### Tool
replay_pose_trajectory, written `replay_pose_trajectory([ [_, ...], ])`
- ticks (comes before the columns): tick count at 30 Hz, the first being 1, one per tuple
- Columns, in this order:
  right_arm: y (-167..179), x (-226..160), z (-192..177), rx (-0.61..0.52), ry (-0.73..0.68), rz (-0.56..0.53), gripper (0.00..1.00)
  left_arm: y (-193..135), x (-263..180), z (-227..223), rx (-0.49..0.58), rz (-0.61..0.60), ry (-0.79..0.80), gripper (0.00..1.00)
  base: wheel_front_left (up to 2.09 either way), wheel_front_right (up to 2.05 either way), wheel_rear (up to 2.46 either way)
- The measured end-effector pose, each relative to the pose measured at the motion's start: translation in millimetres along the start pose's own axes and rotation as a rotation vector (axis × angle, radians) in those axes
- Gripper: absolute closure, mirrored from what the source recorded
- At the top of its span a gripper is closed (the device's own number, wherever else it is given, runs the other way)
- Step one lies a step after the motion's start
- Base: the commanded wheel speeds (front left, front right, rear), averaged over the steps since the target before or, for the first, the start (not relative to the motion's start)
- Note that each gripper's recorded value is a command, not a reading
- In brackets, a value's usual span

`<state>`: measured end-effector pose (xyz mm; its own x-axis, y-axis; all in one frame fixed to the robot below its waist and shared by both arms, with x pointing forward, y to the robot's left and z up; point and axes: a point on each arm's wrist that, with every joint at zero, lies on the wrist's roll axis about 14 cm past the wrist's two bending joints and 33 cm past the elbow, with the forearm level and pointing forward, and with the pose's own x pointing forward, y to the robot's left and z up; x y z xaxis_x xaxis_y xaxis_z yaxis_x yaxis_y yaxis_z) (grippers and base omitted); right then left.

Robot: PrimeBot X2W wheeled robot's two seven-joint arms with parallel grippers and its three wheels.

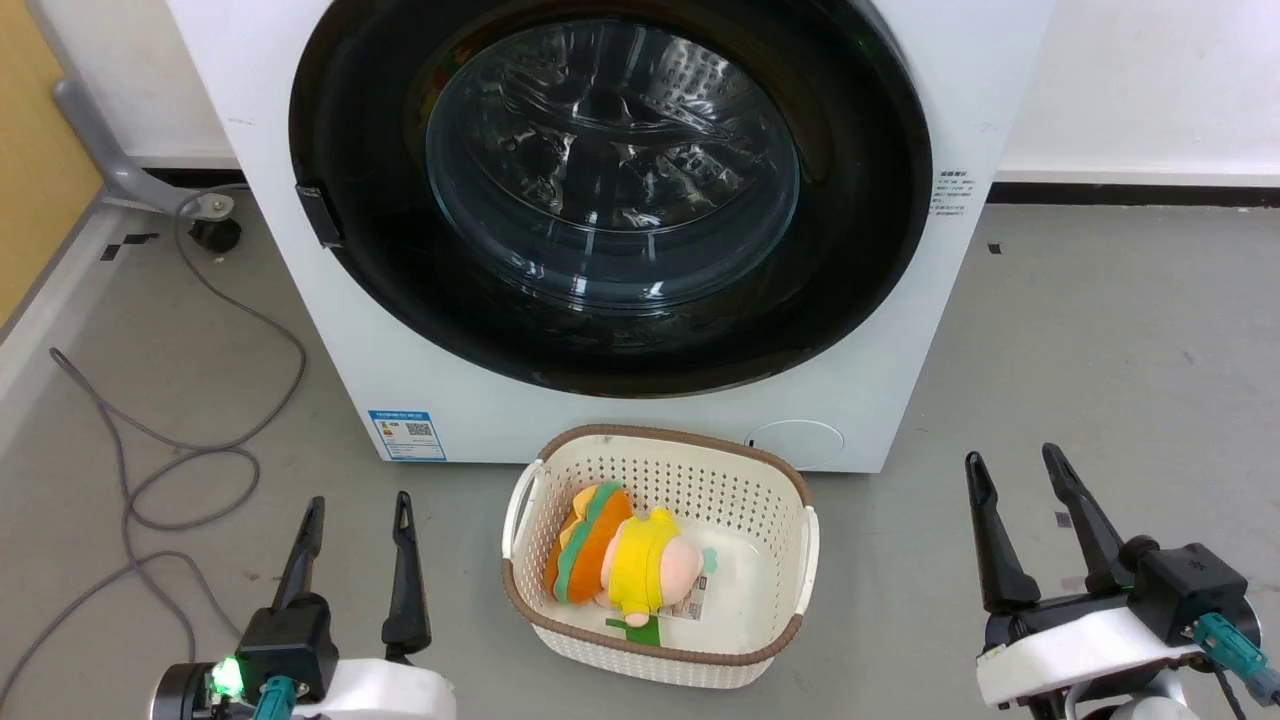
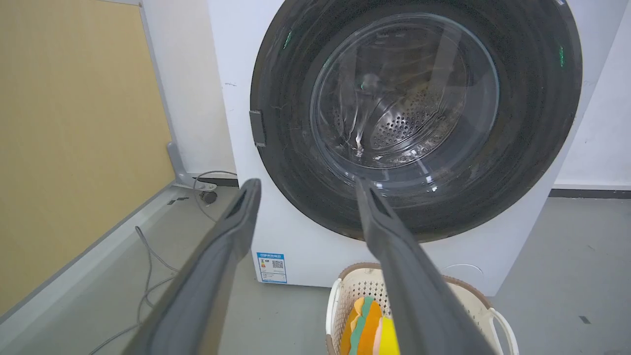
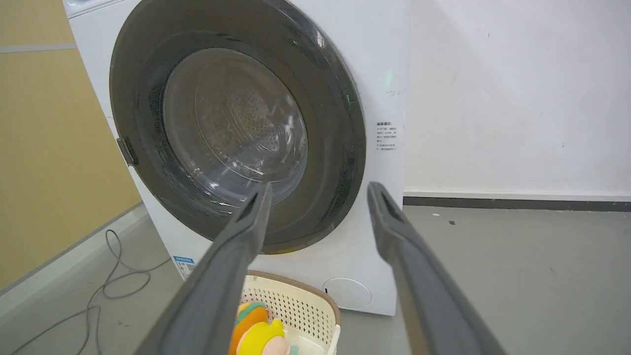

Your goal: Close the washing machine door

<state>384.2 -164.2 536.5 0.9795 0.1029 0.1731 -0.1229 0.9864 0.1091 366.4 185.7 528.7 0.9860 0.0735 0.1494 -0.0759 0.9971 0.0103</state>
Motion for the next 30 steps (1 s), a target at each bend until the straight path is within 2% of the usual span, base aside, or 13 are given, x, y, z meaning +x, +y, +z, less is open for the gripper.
replay_pose_trajectory([
  [3,0.3,-0.4,0.2,0.004,-0.001,0.000,0.00,0.4,-0.4,-3.4,-0.007,0.001,0.011,0.00,0.00,0.00,0.00],
  [4,0.3,-0.5,-0.1,0.004,0.000,0.000,1.00,0.3,-0.4,-3.5,-0.007,0.000,0.012,1.00,0.00,0.00,0.00],
  [30,2.0,0.4,0.6,-0.019,0.026,0.008,1.00,-1.4,0.0,-5.4,-0.008,-0.011,0.045,1.00,0.00,0.00,0.00],
])
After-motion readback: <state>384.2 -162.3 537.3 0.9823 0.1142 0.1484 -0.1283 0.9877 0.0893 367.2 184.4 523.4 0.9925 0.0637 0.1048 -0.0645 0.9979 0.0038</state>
